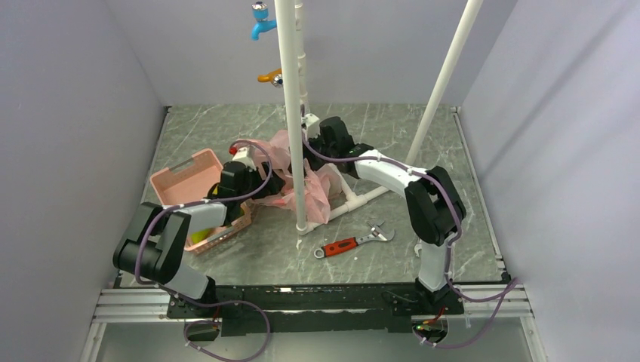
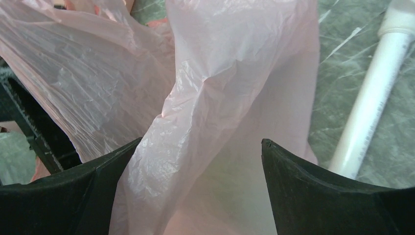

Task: Take the fake fruits out of the plastic bag
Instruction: Adjust the plastic bag at the center of the board.

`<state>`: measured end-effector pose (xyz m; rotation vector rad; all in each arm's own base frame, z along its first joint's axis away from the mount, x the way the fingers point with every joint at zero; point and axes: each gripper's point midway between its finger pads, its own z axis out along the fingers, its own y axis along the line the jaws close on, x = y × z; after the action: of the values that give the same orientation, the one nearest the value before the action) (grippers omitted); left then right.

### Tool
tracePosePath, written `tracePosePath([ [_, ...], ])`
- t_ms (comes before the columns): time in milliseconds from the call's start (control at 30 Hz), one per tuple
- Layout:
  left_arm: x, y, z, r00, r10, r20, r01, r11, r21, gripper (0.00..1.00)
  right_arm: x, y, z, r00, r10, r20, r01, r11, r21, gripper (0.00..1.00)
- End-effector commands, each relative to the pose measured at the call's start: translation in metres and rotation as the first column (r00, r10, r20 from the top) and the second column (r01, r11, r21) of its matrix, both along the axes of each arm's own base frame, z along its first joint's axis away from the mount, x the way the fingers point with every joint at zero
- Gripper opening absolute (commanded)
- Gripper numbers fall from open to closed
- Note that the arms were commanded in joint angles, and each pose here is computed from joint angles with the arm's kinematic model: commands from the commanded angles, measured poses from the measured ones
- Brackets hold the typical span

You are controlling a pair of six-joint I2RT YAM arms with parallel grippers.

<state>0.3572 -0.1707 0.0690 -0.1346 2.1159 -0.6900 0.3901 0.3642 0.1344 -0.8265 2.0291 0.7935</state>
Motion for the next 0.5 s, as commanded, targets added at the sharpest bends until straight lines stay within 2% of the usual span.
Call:
tracePosePath([
  [0,0.013,-0.012,0.019,0.997,-0.057,0.047,0.058,0.998,-0.025,0.87,0.01,0.011,0.039,0.99,-0.001,0.144,-0.002,1.0,0.02,0.89],
  [167,0.015,-0.006,0.023,0.998,-0.024,0.063,0.026,0.999,-0.022,0.83,-0.007,0.013,0.052,0.979,0.119,0.165,-0.112,0.992,-0.048,0.92],
  [267,0.012,0.002,0.031,0.995,0.003,0.1,-0.003,1.0,-0.007,0.82,-0.008,0.011,0.059,0.974,0.093,0.205,-0.073,0.992,-0.103,0.95],
  [333,0.01,0.006,0.033,0.994,0.014,0.106,-0.014,1.0,0.001,0.83,-0.012,0.012,0.075,0.974,0.066,0.215,-0.053,0.996,-0.065,0.99],
  [467,0.004,0.004,0.033,0.995,0.002,0.102,-0.001,1.0,-0.018,0.82,-0.02,0.013,0.106,0.969,0.017,0.247,-0.013,1.0,-0.014,1.0],
])
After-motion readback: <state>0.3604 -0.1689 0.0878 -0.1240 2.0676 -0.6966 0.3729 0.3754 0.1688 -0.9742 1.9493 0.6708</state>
